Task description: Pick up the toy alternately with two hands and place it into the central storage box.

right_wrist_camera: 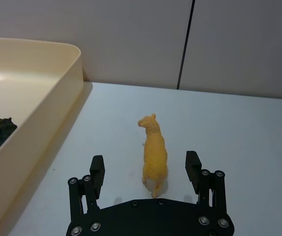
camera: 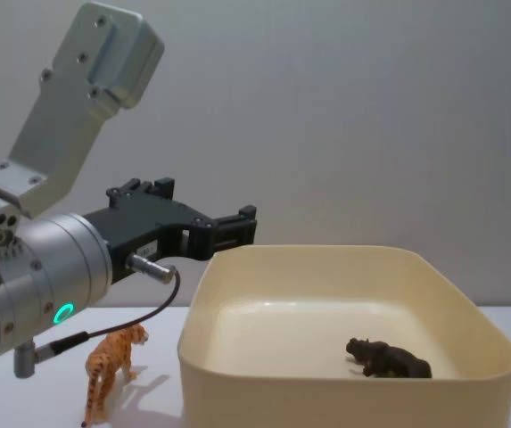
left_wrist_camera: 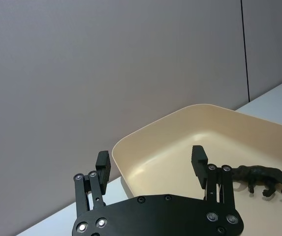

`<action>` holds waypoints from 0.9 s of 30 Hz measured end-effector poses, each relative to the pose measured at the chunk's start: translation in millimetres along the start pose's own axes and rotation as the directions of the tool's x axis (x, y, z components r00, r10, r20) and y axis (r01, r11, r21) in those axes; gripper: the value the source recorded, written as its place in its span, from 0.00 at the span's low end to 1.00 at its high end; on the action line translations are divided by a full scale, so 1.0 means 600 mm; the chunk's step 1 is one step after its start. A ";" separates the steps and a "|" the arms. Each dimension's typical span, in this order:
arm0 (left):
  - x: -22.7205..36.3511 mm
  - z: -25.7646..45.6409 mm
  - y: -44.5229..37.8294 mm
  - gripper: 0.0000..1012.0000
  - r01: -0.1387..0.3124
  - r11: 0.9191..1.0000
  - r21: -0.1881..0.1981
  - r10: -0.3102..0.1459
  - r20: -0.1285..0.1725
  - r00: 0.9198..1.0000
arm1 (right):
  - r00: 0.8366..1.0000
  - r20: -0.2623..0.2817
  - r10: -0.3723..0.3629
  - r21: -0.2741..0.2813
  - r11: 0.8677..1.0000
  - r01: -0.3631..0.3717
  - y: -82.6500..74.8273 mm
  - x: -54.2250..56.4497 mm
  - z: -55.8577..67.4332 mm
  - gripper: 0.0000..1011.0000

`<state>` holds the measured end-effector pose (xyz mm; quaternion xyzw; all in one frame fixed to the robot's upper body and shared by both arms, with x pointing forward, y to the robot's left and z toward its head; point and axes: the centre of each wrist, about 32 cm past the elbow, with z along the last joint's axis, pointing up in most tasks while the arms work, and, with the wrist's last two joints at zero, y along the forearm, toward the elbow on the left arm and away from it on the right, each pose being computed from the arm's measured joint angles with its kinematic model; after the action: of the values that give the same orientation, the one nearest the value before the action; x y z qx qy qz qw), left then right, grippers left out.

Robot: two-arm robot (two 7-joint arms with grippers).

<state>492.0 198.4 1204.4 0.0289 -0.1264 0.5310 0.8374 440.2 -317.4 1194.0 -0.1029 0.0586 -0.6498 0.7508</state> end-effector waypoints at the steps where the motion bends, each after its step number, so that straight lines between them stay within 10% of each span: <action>1: 0.0000 0.000 0.000 0.99 0.000 1.000 0.000 0.000 0.000 1.000 | 1.000 0.002 -0.001 -0.003 1.000 0.001 0.000 0.000 -0.001 0.99; 27: 0.0000 0.000 0.000 0.99 0.000 1.000 0.000 0.000 0.000 1.000 | 0.998 0.054 -0.030 -0.076 0.997 0.034 0.082 -0.008 -0.034 0.99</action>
<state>492.0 198.4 1204.4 0.0289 -0.1264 0.5311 0.8374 482.5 -307.5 1162.6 -0.1499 0.0619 -0.6560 0.7371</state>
